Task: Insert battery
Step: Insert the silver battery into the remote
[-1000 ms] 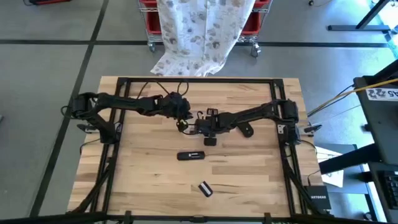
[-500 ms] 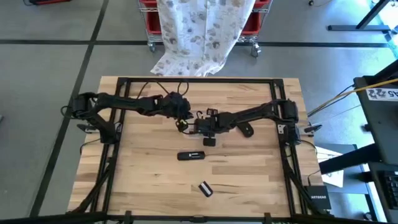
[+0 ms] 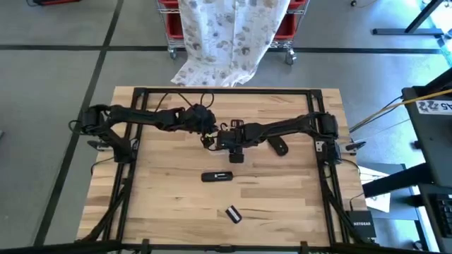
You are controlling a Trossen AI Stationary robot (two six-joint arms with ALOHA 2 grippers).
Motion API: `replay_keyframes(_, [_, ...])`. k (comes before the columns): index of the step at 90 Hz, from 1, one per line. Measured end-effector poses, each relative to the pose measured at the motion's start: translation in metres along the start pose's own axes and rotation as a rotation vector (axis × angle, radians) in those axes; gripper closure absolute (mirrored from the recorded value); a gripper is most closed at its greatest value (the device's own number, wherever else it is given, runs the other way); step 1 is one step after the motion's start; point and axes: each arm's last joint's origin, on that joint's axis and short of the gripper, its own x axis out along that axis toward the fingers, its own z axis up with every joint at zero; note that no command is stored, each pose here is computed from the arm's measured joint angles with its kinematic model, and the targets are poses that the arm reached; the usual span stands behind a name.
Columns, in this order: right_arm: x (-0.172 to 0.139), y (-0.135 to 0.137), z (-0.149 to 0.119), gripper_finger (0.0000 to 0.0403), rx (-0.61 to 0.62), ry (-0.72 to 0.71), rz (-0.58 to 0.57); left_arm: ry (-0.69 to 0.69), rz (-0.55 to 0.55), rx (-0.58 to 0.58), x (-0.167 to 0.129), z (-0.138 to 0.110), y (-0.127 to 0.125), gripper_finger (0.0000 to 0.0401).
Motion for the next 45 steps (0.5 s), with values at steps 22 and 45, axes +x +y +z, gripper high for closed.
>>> replay_keyframes(22, [0.005,-0.003,-0.004,0.0221,-0.003,0.015,-0.075,0.006,-0.007,0.023,0.000,-0.001,-0.001,0.0380])
replay_keyframes(45, [0.014,0.005,-0.011,0.0221,0.011,0.003,-0.043,0.012,-0.008,0.025,0.000,-0.002,-0.001,0.0380])
